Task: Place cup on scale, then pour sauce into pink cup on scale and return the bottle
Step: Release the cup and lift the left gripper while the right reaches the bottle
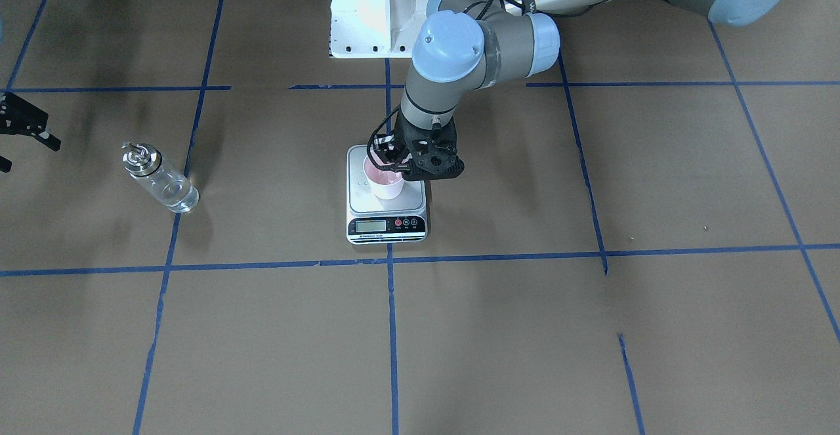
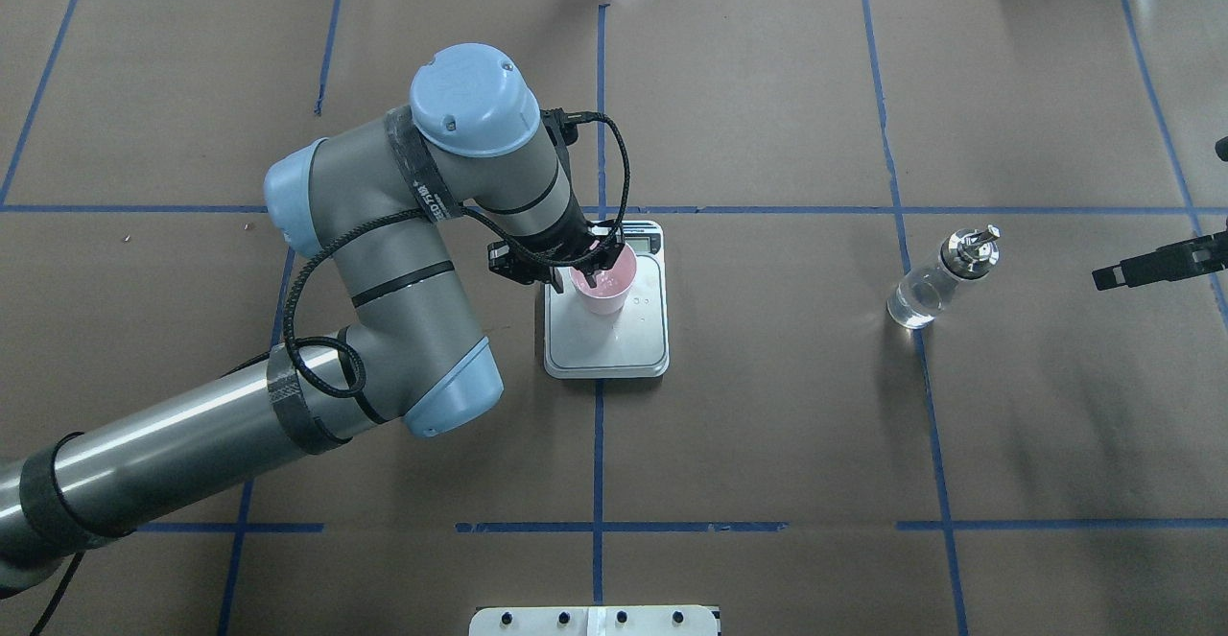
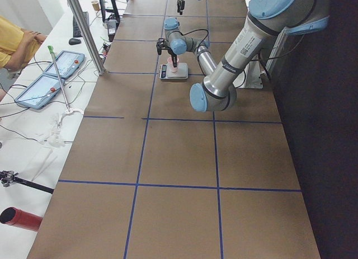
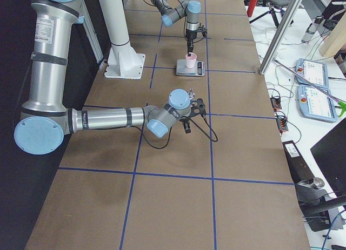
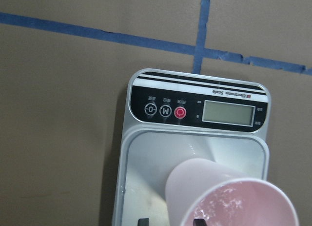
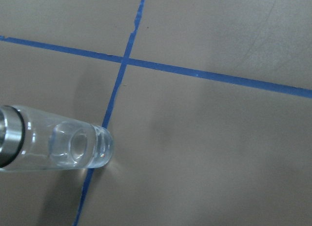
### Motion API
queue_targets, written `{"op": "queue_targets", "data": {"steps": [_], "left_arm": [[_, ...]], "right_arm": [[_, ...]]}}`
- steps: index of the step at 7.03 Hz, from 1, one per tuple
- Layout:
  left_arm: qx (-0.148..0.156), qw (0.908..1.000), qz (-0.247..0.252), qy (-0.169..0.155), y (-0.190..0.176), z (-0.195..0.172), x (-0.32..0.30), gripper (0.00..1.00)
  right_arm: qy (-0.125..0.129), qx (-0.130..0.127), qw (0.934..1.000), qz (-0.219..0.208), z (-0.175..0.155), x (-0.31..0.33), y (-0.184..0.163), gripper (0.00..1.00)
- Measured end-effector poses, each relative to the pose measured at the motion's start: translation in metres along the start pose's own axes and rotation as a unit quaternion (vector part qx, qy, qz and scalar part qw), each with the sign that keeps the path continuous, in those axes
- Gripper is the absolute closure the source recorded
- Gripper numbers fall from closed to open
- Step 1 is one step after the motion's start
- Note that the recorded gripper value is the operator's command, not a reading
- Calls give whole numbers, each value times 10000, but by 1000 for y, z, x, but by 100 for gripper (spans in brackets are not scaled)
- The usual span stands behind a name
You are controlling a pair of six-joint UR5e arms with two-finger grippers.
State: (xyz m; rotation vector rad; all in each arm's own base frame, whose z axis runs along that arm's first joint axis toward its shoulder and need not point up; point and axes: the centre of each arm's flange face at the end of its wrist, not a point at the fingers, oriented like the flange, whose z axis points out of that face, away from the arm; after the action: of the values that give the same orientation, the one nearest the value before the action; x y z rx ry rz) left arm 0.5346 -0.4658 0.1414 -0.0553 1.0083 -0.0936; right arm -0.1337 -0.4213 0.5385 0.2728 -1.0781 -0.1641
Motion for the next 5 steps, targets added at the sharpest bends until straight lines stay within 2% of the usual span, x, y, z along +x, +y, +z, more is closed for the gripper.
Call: {"op": "queue_targets", "data": {"steps": [3, 4, 5], "left_arm": [[142, 9996, 76, 236, 8, -35, -17, 57], [178, 9995, 65, 249, 5, -39, -19, 57], [215, 9994, 46, 255, 1, -42, -21, 57]], "right_arm": [[-294, -92, 9993, 222, 23, -78, 13, 0], [-303, -106, 9991, 286, 35, -108, 22, 0], [-205, -46, 9992, 350, 49, -130, 34, 0]]}}
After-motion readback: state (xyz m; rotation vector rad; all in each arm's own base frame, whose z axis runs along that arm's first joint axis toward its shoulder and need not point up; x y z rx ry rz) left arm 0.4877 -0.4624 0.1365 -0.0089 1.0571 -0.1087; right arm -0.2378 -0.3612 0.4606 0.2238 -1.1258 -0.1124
